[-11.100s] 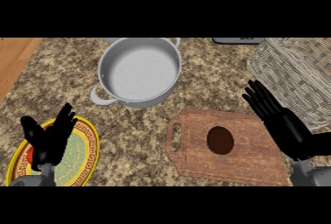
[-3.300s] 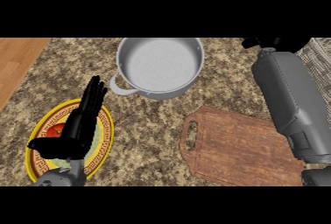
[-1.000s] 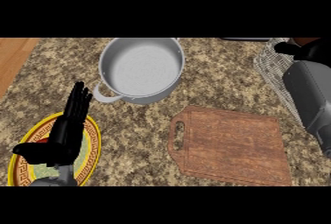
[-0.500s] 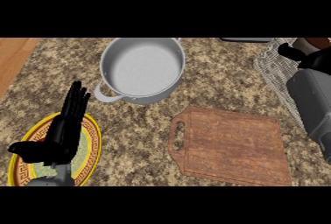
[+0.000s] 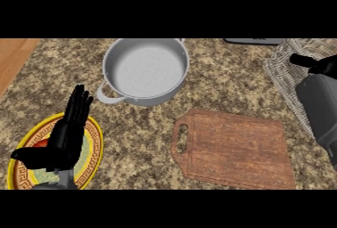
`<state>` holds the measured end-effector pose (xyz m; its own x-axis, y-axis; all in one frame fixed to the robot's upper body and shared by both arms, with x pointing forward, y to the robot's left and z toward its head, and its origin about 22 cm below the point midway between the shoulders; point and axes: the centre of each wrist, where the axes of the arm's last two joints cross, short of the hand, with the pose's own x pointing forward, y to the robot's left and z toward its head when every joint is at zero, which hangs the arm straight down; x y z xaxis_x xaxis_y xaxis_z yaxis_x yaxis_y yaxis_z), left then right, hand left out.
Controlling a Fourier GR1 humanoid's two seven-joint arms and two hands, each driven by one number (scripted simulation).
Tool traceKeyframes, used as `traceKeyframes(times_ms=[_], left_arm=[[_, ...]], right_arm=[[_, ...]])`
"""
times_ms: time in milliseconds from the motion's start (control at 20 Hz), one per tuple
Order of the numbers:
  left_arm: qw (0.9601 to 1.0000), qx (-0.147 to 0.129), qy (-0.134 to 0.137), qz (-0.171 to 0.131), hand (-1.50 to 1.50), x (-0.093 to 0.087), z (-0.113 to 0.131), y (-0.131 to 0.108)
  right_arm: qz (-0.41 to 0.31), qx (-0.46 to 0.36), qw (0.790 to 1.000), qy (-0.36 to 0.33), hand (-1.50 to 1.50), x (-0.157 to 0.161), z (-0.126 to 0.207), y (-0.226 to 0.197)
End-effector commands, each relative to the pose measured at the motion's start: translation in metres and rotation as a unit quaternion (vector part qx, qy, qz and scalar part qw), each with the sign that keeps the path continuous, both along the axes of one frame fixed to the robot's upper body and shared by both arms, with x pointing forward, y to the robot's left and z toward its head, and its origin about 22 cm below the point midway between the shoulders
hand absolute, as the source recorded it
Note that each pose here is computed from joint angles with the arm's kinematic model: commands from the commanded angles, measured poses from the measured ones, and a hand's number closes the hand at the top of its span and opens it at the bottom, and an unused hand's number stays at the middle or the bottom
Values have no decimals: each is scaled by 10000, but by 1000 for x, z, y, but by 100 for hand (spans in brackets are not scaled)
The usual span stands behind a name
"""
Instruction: Pick the cupcake from the cutting board and place it in the basket
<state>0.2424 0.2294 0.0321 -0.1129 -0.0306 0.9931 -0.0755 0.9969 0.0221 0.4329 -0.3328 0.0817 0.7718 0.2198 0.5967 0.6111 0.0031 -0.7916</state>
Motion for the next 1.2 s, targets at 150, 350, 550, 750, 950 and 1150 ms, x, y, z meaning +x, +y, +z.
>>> traceKeyframes(times_ms=[150,350,550,750,950,1150], left_arm=[[10000,-28,-45,-24,0,-1,10,3],[9999,-74,118,7,0,1,14,7],[10000,76,-24,24,0,9,10,5],[10000,6,81,49,0,-2,-5,5],[9998,16,22,214,0,3,-4,17],[9994,-48,180,292,0,-3,-2,6]], right_arm=[[-134,-136,9995,-242,-150,-19,-34,-13],[-106,-590,9955,-728,-150,-8,-10,-6],[-323,-1104,9904,-772,-150,-21,-18,-26],[-587,-1220,9888,-622,-150,-17,-3,-23],[-998,-1215,9824,-1009,-150,-17,18,-19],[-1092,-1249,9748,-1491,-150,-31,25,-13]])
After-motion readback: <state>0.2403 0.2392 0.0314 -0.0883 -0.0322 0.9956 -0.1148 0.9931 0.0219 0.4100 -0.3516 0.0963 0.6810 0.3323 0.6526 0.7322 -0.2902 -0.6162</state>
